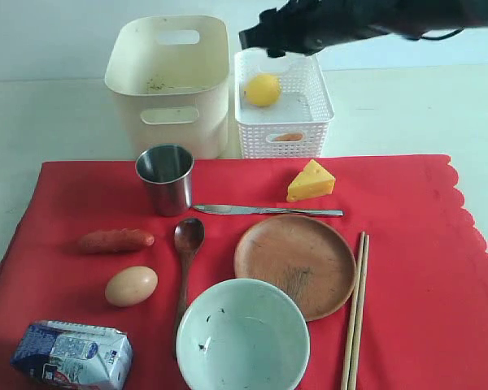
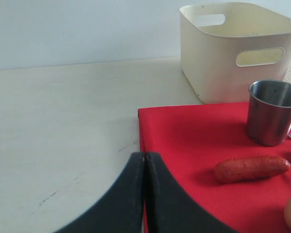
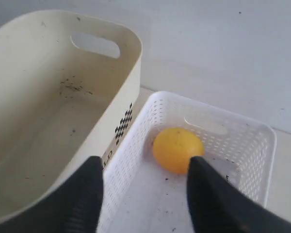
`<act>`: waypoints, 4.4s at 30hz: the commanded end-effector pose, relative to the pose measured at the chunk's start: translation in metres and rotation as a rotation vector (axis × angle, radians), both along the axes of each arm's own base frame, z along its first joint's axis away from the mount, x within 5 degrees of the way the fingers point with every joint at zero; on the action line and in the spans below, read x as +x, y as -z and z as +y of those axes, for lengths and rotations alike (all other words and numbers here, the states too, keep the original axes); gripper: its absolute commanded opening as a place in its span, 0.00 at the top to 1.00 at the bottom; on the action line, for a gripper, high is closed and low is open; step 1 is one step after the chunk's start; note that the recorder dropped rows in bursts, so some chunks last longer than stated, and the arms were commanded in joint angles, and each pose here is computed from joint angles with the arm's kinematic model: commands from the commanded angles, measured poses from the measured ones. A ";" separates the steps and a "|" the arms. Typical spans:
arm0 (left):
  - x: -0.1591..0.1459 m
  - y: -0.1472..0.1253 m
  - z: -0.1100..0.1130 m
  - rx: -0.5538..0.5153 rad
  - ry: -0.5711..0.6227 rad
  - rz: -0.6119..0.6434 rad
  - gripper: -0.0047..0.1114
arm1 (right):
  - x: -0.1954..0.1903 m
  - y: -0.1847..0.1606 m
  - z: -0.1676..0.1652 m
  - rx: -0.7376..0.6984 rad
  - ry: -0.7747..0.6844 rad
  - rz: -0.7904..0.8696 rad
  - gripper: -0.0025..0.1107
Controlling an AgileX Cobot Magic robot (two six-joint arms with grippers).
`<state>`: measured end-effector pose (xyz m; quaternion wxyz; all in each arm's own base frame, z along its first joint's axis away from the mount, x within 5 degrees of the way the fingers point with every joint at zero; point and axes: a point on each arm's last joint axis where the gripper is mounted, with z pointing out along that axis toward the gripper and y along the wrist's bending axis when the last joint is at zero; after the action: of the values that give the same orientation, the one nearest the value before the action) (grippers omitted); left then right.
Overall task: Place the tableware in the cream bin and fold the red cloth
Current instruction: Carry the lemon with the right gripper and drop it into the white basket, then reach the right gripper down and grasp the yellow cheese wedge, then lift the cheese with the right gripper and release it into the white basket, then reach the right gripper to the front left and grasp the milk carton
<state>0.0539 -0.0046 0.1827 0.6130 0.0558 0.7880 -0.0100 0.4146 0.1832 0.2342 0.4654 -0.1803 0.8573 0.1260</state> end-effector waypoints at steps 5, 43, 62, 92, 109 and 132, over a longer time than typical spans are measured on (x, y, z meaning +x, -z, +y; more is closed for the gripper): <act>0.000 -0.001 0.000 -0.007 -0.002 -0.014 0.94 | -0.066 -0.054 -0.040 0.021 0.002 0.020 0.98; 0.000 -0.001 0.000 -0.007 -0.002 -0.014 0.94 | -0.070 0.139 -0.021 -0.207 -0.031 0.368 0.30; 0.000 -0.001 0.000 -0.007 -0.002 -0.014 0.94 | -0.080 0.078 -0.021 -0.136 -0.060 0.326 0.98; 0.000 -0.001 0.000 -0.007 -0.002 -0.014 0.94 | 0.022 0.085 0.014 -0.080 0.034 -0.013 0.43; 0.000 -0.001 0.000 -0.005 -0.001 -0.014 0.94 | -0.020 -0.026 -0.008 -0.080 -0.144 0.060 0.57; 0.000 -0.001 0.000 -0.007 -0.002 -0.014 0.94 | -0.144 -0.011 0.069 0.017 -0.592 0.158 0.98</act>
<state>0.0539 -0.0046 0.1827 0.6130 0.0566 0.7880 -0.0095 0.2859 0.2305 0.2528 0.3523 -0.3728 0.8167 0.2643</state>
